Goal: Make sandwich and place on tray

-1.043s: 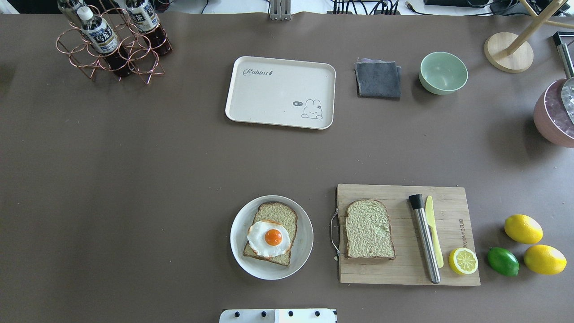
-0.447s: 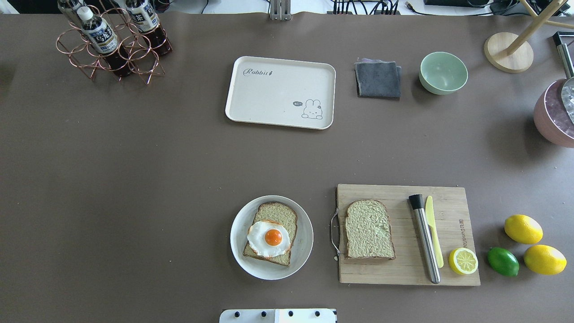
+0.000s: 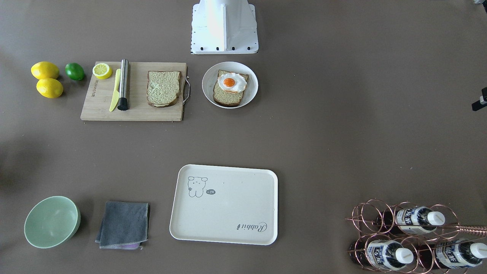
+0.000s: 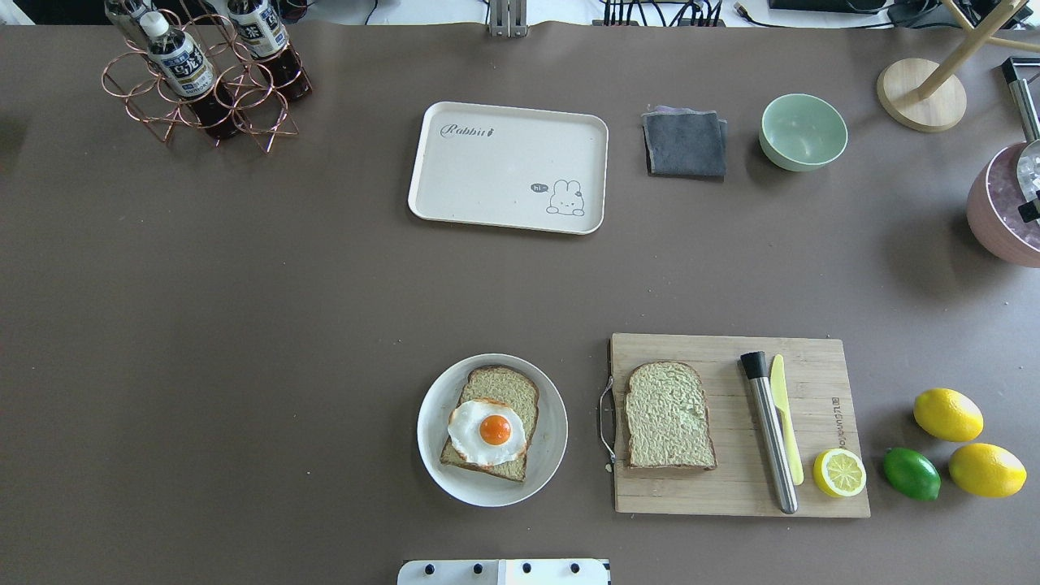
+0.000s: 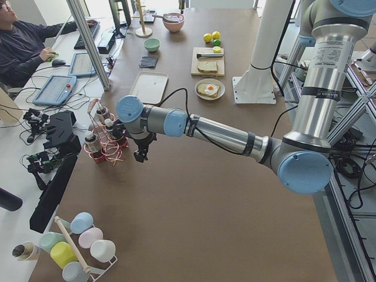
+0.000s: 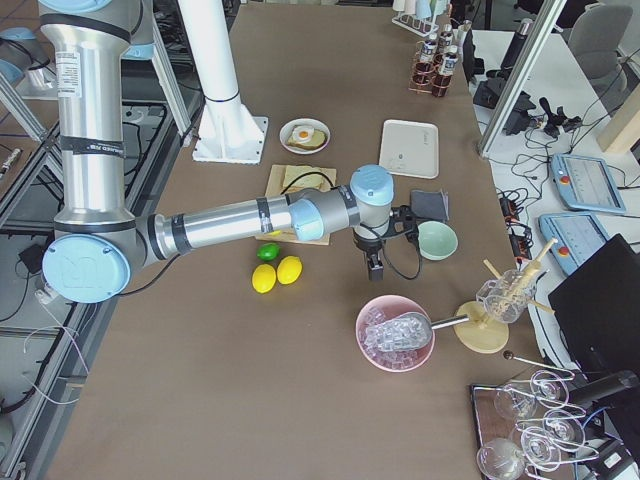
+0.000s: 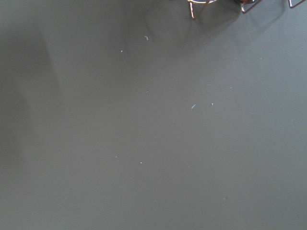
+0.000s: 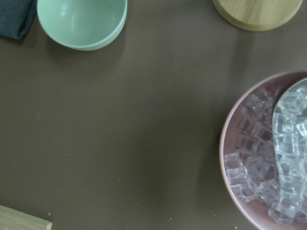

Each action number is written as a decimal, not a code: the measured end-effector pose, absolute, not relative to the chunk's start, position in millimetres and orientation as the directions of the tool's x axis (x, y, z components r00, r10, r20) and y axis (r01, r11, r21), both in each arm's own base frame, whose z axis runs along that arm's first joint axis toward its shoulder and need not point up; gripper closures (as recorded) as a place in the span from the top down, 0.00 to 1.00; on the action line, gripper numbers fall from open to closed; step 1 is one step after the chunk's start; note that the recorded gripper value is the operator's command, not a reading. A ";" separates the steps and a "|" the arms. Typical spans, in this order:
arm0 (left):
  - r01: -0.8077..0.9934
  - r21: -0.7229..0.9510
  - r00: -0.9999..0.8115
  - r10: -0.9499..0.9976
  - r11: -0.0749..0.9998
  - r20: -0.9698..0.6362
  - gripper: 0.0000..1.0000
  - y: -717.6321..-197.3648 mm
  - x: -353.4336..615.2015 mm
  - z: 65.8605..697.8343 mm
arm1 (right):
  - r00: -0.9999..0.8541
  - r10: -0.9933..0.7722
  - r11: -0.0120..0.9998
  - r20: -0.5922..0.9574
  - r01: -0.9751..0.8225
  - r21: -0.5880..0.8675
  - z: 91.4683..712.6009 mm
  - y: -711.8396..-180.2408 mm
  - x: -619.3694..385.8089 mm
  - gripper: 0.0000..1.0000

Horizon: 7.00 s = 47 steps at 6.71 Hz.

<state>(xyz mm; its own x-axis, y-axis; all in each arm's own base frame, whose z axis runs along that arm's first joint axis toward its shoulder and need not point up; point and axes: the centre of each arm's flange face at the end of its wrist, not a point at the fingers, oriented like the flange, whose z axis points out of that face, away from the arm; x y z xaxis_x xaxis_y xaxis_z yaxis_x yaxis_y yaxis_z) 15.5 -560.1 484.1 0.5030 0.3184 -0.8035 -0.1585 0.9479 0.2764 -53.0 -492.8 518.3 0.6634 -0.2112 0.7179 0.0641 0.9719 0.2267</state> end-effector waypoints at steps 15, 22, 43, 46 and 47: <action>-0.041 0.330 0.479 0.308 0.943 -0.822 0.98 -467.5 340.0 199.5 | 0.533 0.130 0.976 0.836 -0.219 -0.011 359.4 -256.4 -382.8 0.69; -0.038 0.336 0.474 0.313 0.941 -0.823 0.98 -464.8 337.7 196.2 | 0.485 0.057 0.974 0.873 -0.218 0.058 405.0 -230.9 -412.5 0.64; -0.040 0.339 0.461 0.318 0.940 -0.828 0.98 -461.3 335.3 191.1 | 0.379 0.185 0.944 0.907 -0.326 -0.056 235.6 -223.7 -484.8 0.00; -0.043 0.335 0.462 0.316 0.941 -0.829 0.98 -462.0 336.3 192.4 | 0.403 0.302 0.907 0.864 -0.401 -0.130 195.2 -186.8 -543.9 0.00; -0.043 0.334 0.462 0.315 0.942 -0.829 0.98 -462.3 336.7 192.9 | 0.406 0.337 0.891 0.850 -0.429 -0.148 190.1 -180.4 -559.2 0.00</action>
